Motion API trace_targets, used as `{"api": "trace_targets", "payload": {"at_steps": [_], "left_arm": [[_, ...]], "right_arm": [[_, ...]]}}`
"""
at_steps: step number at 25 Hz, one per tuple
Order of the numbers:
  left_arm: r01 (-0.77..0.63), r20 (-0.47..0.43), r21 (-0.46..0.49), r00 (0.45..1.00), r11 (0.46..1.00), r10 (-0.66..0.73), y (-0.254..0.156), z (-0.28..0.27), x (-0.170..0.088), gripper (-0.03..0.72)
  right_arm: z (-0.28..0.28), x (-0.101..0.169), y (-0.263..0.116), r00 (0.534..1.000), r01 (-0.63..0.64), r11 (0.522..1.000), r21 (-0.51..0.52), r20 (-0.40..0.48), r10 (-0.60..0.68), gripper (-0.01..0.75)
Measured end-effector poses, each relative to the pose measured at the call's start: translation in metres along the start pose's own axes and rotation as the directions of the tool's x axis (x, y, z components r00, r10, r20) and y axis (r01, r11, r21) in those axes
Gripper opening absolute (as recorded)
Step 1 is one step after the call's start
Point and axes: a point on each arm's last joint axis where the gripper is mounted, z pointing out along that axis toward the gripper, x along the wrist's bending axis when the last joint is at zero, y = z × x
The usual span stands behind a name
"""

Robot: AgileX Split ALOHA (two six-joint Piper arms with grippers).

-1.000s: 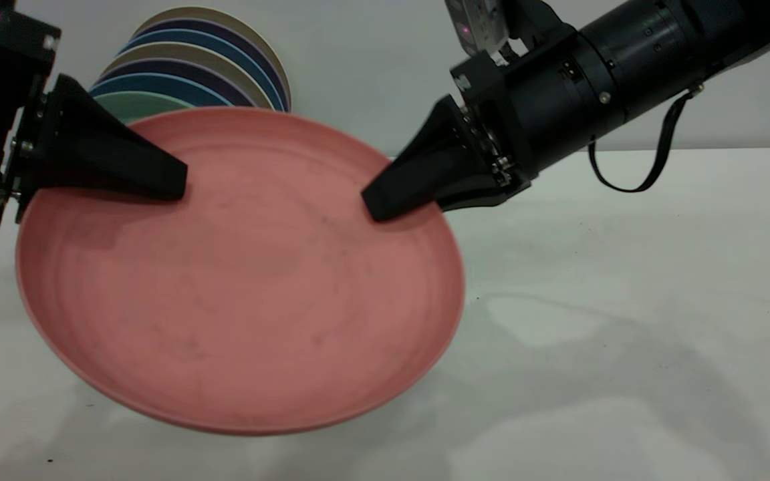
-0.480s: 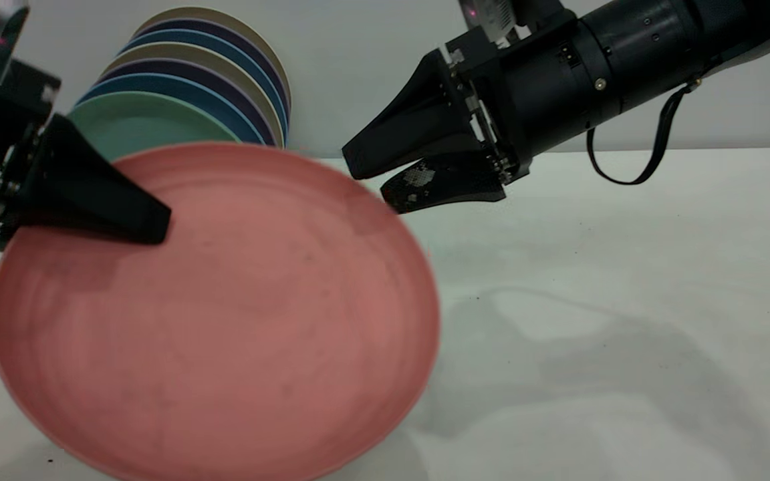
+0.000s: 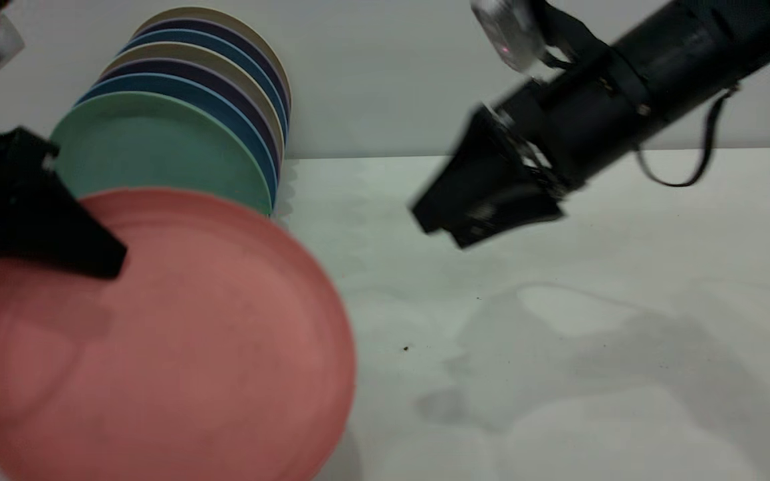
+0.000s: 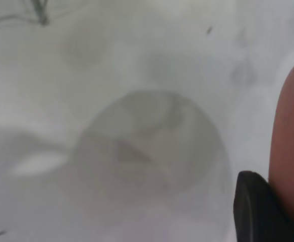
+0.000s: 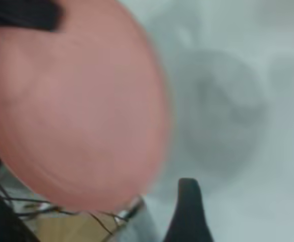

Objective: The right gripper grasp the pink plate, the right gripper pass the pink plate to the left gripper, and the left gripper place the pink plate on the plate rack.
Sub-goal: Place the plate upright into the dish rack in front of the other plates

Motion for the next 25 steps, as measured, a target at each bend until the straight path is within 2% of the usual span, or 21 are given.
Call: {"api": "trace_targets", "payload": {"at_steps": [5, 8, 11, 13, 14, 17, 19, 20, 22, 25], "left_arm": [[-0.233, -0.114, 0.120, 0.962, 0.965, 0.247, 0.007, -0.029, -0.002, 0.093], [-0.379, -0.219, 0.184, 0.884, 0.907, 0.414, 0.014, -0.051, 0.000, 0.093], [-0.512, -0.290, 0.254, 0.769, 0.820, 0.570, 0.022, -0.068, 0.002, 0.093], [-0.609, -0.290, 0.320, 0.666, 0.726, 0.687, 0.025, -0.074, 0.004, 0.093], [-0.663, -0.269, 0.355, 0.602, 0.659, 0.752, 0.026, -0.075, 0.005, 0.093], [-0.804, -0.166, 0.424, 0.384, 0.418, 0.908, 0.026, -0.076, 0.005, 0.093], [-0.868, -0.090, 0.442, 0.208, 0.226, 0.974, 0.028, -0.076, 0.005, 0.093], [-0.887, -0.072, 0.433, 0.147, 0.164, 0.986, 0.029, -0.075, 0.004, 0.093], [-0.916, -0.063, 0.397, 0.037, 0.059, 0.997, 0.033, -0.073, 0.001, 0.093], [-0.945, -0.086, 0.326, -0.034, -0.004, 0.996, 0.039, -0.066, -0.003, 0.093]], "right_arm": [[-0.024, -0.025, -0.010, 0.995, -0.070, 0.997, 0.018, 0.076, 0.069, 0.545], [-0.036, -0.034, -0.015, 0.989, -0.112, 0.994, 0.015, 0.099, 0.110, 0.529], [-0.041, -0.039, -0.019, 0.986, -0.131, 0.991, 0.033, 0.110, 0.126, 0.527], [-0.042, -0.040, -0.021, 0.984, -0.138, 0.989, 0.051, 0.119, 0.131, 0.527], [-0.042, -0.040, -0.022, 0.983, -0.146, 0.987, 0.062, 0.125, 0.138, 0.527], [-0.042, -0.040, -0.025, 0.979, -0.168, 0.982, 0.087, 0.135, 0.155, 0.527], [-0.043, -0.041, -0.026, 0.977, -0.172, 0.980, 0.096, 0.140, 0.158, 0.527], [-0.043, -0.041, -0.026, 0.977, -0.175, 0.980, 0.098, 0.141, 0.160, 0.527], [-0.043, -0.041, -0.026, 0.977, -0.177, 0.979, 0.098, 0.142, 0.162, 0.527], [-0.043, -0.041, -0.026, 0.975, -0.187, 0.977, 0.097, 0.143, 0.173, 0.526]]}}
